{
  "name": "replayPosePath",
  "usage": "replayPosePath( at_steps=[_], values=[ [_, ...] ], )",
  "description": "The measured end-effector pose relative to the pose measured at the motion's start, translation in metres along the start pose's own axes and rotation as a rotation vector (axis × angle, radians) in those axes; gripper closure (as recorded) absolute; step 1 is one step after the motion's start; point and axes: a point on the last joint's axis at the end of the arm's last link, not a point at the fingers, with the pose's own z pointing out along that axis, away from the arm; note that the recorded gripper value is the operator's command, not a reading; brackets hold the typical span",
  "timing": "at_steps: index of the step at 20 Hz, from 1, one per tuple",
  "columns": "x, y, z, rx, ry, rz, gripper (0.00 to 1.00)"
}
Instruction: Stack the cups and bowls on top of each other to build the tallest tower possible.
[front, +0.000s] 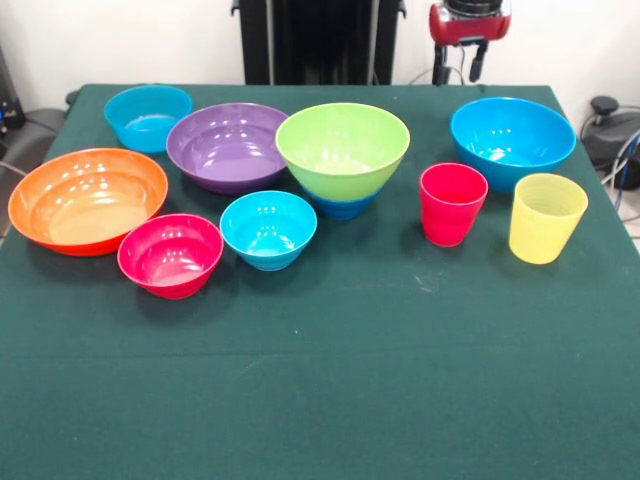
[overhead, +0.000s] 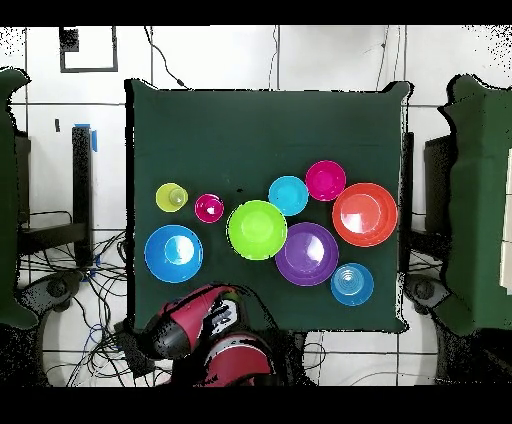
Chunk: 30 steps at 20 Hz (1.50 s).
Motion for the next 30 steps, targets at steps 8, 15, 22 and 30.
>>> replayPosePath(
  at_steps=[8, 15, 22, 30],
  values=[
    [0.012, 0.005, 0.01, -0.005, 0.031, 0.024, 0.0],
    [0.026, 0.009, 0.009, -0.015, 0.049, 0.054, 0.0],
    [0.032, 0.007, 0.007, -0.025, 0.055, 0.088, 0.0],
    [0.036, 0.008, 0.006, -0.03, 0.054, 0.091, 0.0]
  ],
)
